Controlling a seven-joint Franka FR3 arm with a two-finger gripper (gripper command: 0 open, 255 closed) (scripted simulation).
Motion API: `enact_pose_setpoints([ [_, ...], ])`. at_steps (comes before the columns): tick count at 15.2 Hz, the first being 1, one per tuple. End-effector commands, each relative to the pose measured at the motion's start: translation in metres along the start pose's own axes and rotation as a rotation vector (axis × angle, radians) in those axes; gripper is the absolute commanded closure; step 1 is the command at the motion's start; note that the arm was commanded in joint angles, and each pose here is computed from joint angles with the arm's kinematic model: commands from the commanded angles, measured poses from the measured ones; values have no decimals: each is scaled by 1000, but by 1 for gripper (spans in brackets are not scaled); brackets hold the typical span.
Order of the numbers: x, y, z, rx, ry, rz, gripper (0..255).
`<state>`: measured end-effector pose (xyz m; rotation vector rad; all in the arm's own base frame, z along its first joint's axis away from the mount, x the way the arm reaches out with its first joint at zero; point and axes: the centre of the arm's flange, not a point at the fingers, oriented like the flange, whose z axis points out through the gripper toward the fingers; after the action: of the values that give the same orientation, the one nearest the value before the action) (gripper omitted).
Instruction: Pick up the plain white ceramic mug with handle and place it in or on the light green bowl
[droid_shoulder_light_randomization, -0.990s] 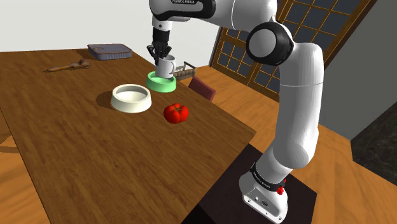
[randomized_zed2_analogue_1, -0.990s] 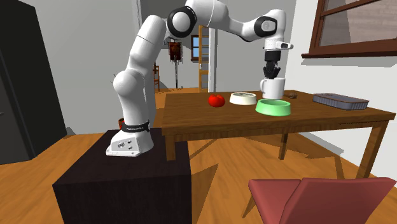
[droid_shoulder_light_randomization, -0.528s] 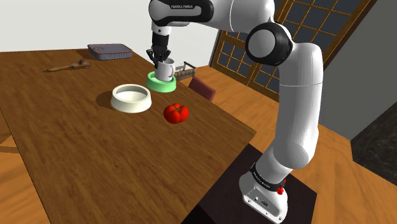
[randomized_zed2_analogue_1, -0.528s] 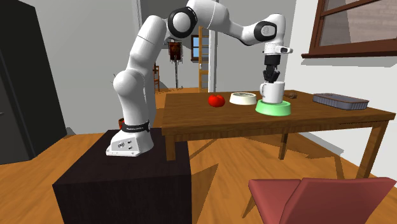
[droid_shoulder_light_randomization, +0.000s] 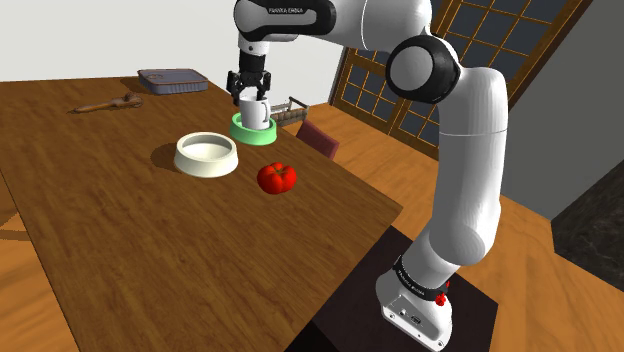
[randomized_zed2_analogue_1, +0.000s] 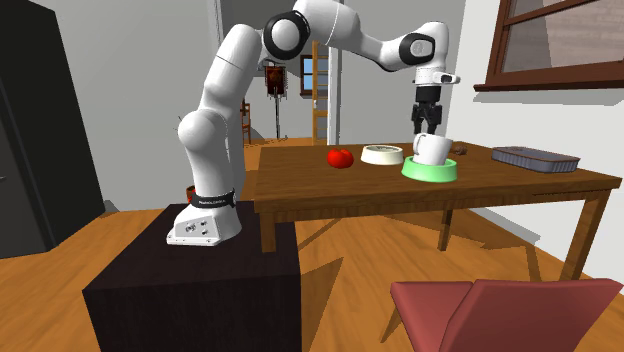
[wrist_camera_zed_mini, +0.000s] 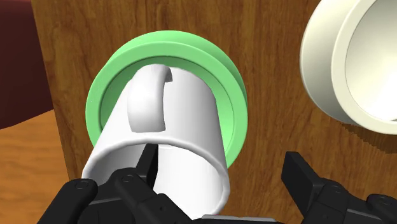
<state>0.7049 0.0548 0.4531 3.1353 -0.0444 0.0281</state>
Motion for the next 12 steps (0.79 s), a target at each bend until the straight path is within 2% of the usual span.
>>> enact_pose_setpoints([
  [1,0,0,0,0,0,0,0],
  [5,0,0,-50,0,0,0,0],
  [12,0,0,-50,0,0,0,0],
])
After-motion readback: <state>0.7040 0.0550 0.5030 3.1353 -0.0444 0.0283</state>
